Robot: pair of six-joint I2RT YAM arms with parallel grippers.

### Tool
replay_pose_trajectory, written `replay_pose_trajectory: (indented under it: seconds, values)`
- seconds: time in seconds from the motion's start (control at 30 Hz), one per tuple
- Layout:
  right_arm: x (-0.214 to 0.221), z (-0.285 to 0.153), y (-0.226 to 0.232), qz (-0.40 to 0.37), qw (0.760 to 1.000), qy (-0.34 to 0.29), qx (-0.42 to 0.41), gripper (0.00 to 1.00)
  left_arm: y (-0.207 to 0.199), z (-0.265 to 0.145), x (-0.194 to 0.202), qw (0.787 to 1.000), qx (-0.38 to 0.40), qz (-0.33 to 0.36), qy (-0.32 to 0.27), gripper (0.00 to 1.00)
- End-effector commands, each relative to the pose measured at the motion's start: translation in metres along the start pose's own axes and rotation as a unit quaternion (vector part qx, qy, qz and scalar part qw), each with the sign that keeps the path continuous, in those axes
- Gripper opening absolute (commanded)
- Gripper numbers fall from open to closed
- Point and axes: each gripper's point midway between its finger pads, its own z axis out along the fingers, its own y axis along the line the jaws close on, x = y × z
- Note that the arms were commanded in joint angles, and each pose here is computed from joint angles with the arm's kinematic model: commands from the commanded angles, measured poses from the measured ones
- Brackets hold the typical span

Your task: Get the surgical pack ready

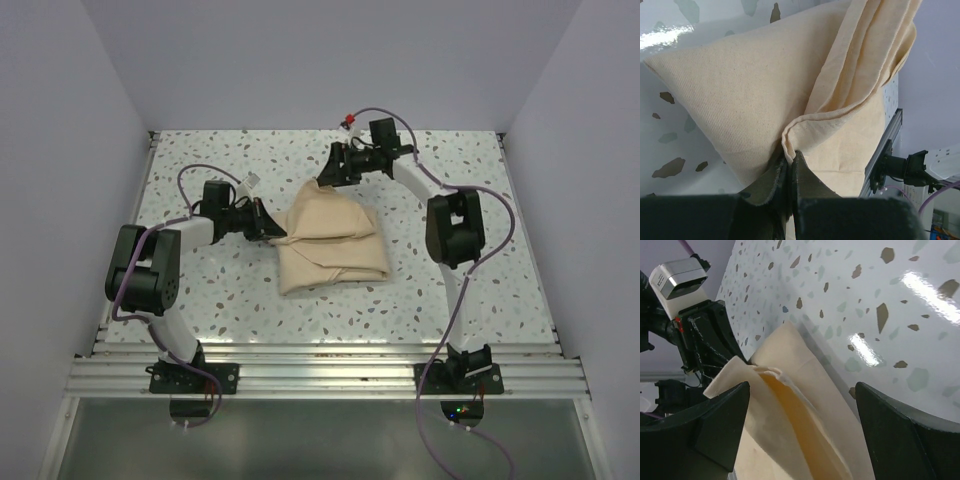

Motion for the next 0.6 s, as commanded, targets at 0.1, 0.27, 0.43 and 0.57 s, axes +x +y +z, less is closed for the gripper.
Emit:
replay_pose_trajectory:
  seconds: [0.1,0.27,0.43,0.57]
  values:
    - [-0.008,0.008,0.043,-0.042,0.998,-0.007,-0.049,0.84,0.015,0.003,0.007,1.0,-0.017,-0.002,0.014,0.07]
    - [-0.012,0.002,0.05,-0.009,0.999,-0.011,-0.045,0.78,0.013,0.003,0.004,1.0,-0.014,-0.001,0.012,0.07]
    - [-0.012,-0.005,0.062,0.001,0.998,-0.02,-0.061,0.8,0.014,0.004,0.007,1.0,-0.009,-0.006,0.016,0.07]
    - [-0.013,-0.013,0.076,0.004,0.995,-0.02,-0.096,0.84,0.013,0.004,0.008,1.0,-0.007,-0.005,0.016,0.07]
